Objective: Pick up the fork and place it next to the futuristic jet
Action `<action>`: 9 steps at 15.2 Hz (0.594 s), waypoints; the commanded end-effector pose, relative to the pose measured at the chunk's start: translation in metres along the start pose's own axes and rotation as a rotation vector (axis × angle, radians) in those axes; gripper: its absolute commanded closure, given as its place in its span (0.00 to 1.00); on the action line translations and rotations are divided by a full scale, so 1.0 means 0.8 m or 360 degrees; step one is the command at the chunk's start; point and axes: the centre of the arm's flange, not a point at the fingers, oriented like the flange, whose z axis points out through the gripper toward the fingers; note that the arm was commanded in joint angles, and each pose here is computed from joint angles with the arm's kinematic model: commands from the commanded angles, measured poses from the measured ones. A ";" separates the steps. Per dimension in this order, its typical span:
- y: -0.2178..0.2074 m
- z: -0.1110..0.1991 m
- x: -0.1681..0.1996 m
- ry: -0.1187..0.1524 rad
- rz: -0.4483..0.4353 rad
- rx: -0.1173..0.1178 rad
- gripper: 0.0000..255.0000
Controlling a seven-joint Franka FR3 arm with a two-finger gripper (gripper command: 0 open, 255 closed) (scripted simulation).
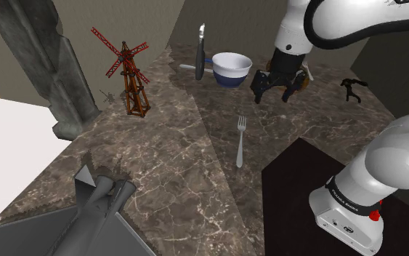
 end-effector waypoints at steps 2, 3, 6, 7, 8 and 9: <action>-0.024 0.041 0.004 0.0027 0.0221 0.0006 0.00; -0.033 0.054 0.005 0.0035 0.0290 0.0007 0.00; -0.059 0.096 0.013 0.0059 0.0500 0.0010 0.00; -0.068 0.109 0.016 0.0067 0.0569 0.0010 0.00; -0.073 0.118 0.018 0.0072 0.0611 0.0011 0.00; -0.073 0.124 0.018 0.0072 0.0611 0.0011 0.00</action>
